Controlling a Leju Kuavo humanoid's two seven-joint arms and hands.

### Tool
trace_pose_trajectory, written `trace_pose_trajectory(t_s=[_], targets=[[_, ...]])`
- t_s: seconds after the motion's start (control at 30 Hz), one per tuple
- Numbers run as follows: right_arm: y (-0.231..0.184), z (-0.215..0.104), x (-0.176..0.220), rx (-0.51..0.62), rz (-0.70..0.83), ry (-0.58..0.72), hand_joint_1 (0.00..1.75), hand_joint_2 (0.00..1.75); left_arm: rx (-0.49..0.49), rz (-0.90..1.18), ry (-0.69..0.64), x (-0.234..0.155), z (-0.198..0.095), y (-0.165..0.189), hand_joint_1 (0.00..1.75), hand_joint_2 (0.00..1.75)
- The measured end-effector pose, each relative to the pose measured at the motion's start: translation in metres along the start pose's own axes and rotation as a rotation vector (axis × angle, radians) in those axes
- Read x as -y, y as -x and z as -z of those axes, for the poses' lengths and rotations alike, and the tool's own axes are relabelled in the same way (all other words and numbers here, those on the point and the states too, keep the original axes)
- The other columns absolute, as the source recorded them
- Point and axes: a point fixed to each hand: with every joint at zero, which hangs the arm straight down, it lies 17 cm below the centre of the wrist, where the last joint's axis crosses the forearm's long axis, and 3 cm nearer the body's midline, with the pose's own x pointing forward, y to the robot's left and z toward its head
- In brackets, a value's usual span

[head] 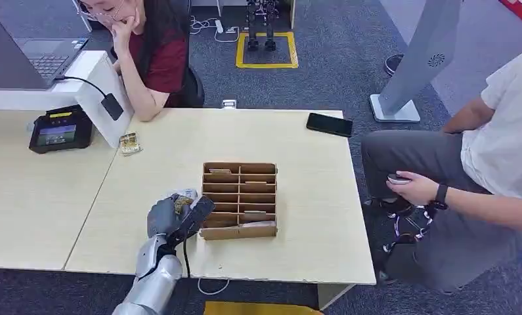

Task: Pass the card to the sensor for recognition and then transmit it.

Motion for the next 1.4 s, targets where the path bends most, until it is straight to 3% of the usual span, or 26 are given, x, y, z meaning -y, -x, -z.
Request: trace_pose_trajectory(t_s=[0.23,0.5,0.73,0.93,1.17,1.4], targets=[[0.001,0.0,-0.001,0.0,0.006,-0.001,0.0,0.0,0.082,-0.083,0.032,0.009,-0.004,-0.02,1.75,1.75],[0.001,-0.001,-0.003,0.009,0.008,-0.005,0.0,0.0,0.132,-0.514,0.126,0.006,-0.013,-0.057,1.75,1.75],[0.003,-0.001,-0.005,0.007,0.008,-0.007,0.0,0.0,0.236,-0.758,-0.021,-0.076,-0.004,-0.08,1.75,1.75],[0.003,-0.001,-0.005,0.007,0.008,-0.007,0.0,0.0,0.296,-0.779,-0.103,-0.117,-0.004,-0.09,1.75,1.75],[0.002,-0.001,-0.005,0.007,0.002,-0.009,0.0,0.0,0.408,-0.839,-0.353,-0.21,-0.015,-0.095,1.75,1.75],[0.001,-0.001,-0.004,0.012,-0.006,-0.01,0.0,0.0,0.473,-0.751,-0.472,-0.253,-0.028,-0.104,1.75,1.75]])
